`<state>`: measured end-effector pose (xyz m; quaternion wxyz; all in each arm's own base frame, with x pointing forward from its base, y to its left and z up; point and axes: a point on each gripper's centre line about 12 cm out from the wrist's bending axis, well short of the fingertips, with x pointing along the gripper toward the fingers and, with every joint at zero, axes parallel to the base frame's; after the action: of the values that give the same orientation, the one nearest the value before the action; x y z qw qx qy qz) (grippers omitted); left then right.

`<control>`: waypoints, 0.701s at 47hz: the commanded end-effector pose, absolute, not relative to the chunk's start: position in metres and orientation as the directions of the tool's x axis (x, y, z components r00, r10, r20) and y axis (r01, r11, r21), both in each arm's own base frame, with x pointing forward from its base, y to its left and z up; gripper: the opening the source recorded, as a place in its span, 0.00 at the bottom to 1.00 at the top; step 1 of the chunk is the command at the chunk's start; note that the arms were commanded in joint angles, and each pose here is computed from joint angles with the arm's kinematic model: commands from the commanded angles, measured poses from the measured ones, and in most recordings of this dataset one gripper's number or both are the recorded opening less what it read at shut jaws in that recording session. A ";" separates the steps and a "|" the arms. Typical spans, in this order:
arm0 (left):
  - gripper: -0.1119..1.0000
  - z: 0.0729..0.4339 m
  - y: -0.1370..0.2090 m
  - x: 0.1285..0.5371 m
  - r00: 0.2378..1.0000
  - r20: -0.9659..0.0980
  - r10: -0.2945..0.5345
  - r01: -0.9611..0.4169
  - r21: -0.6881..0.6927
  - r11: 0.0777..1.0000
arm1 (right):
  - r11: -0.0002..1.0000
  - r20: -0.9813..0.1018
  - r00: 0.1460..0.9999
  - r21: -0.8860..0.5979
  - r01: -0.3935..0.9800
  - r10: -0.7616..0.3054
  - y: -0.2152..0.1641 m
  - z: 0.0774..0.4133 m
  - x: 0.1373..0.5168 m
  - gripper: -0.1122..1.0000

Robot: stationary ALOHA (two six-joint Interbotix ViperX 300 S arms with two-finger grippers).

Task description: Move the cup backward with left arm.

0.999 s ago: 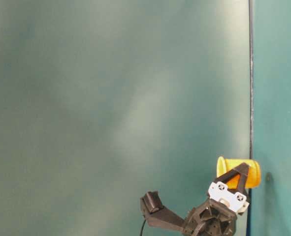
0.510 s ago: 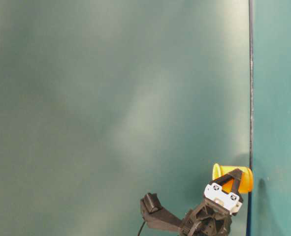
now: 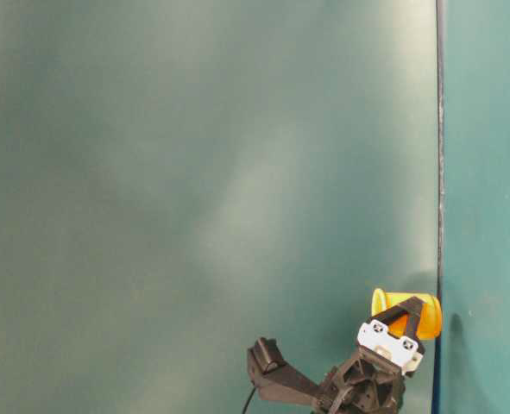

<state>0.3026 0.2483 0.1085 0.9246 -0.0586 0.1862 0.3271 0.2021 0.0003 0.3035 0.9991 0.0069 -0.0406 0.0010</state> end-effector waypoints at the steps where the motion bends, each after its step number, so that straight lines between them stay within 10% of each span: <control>1: 0.68 0.119 0.255 0.304 0.720 -0.351 0.598 -0.634 0.016 0.773 | 1.000 0.116 0.993 0.015 -0.003 0.001 0.000 0.318 0.204 0.10; 33: 0.68 0.117 0.258 0.301 0.711 -0.363 0.603 -0.631 0.050 0.774 | 1.000 0.115 0.993 0.015 -0.003 0.001 0.000 0.318 0.205 0.10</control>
<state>0.2980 0.2530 0.1072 0.9217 -0.0453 0.1975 0.3309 0.2024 0.0003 0.3058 0.9991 0.0069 -0.0429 0.0011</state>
